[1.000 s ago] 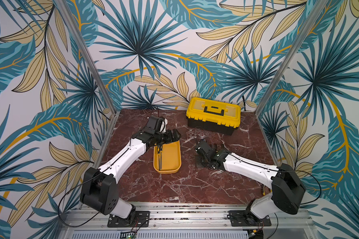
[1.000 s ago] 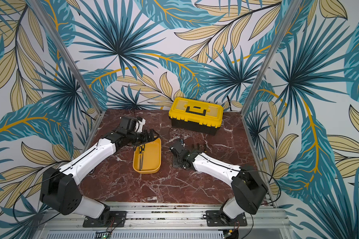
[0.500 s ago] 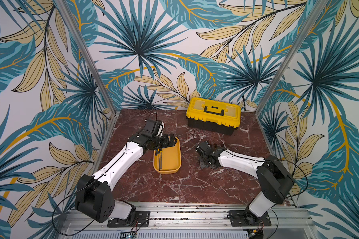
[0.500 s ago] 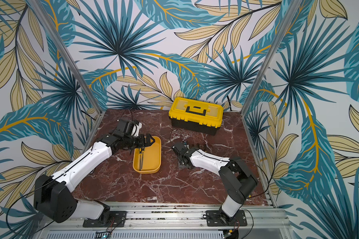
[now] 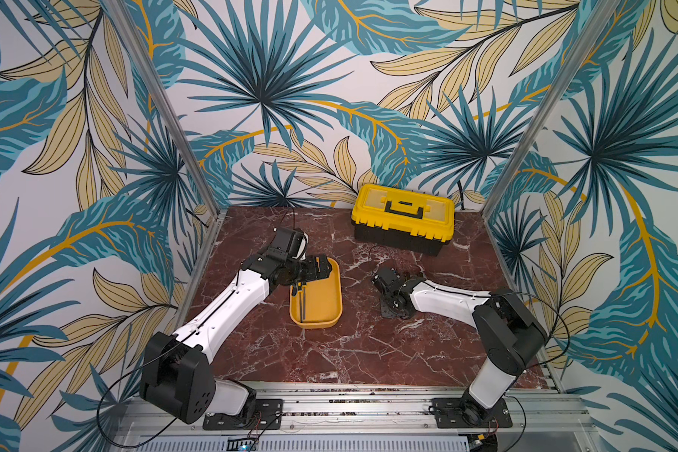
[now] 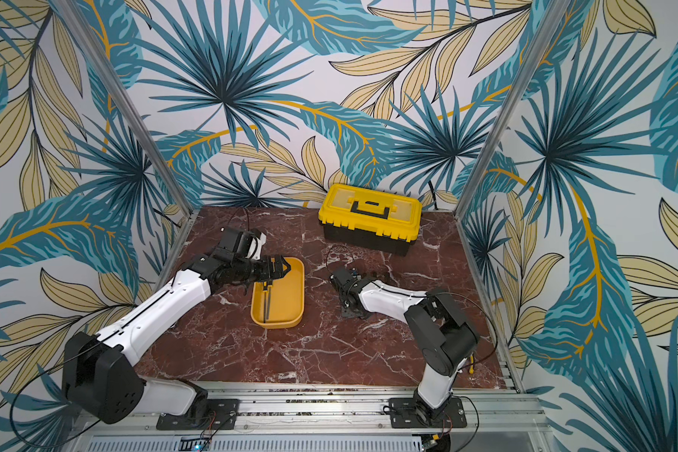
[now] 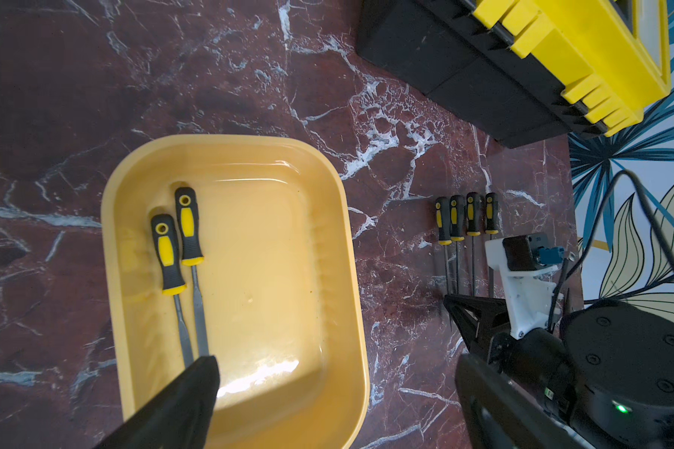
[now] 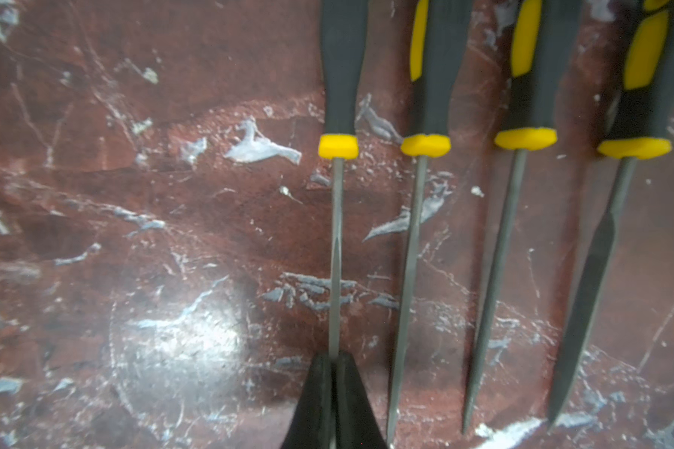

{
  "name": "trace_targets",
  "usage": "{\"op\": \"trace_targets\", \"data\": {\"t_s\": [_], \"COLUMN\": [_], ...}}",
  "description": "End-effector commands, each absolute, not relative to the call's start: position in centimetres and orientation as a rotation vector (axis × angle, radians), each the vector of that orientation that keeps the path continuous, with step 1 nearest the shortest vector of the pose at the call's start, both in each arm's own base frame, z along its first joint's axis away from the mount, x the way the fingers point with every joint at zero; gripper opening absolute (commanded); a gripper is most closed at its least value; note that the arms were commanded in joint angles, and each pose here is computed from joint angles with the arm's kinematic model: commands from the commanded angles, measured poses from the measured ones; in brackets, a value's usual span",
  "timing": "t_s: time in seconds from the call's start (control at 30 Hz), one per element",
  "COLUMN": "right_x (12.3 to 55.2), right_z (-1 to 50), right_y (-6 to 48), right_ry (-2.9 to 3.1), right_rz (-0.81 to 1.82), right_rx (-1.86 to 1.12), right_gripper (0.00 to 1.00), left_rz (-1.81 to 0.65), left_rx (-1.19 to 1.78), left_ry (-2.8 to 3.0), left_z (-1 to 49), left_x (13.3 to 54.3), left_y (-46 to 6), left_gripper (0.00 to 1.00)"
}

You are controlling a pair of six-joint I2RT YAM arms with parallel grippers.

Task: Take the file tool out of the storage box
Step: Place the file tool at the center of the board.

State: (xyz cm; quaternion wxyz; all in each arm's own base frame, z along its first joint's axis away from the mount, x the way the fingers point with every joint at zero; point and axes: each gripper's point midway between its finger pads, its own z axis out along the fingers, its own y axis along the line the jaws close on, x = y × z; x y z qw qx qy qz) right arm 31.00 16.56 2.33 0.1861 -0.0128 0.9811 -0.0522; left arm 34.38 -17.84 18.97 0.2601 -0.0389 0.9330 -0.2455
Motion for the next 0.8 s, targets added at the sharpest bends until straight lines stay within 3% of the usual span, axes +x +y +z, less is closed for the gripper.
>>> {"op": "trace_targets", "data": {"t_s": [0.0, 0.43, 0.77], "right_x": [30.7, 30.6, 30.0], "right_z": [1.0, 0.1, 0.0], "right_y": [16.4, 16.6, 16.2], "right_ry": [2.788, 2.804, 2.805], "right_rz": [-0.154, -0.142, -0.139], "right_rx": [-0.052, -0.046, -0.031], "right_gripper": [0.00, 0.03, 0.13], "left_rz": [-0.635, -0.543, -0.427], "left_rx": [-0.099, -0.129, -0.148], "left_ry": [2.527, 2.569, 2.597], "left_z": [19.2, 17.8, 16.6], "left_x": [34.1, 34.1, 34.5], "left_y": [-17.2, -16.2, -15.0], "left_gripper": [1.00, 1.00, 1.00]}}
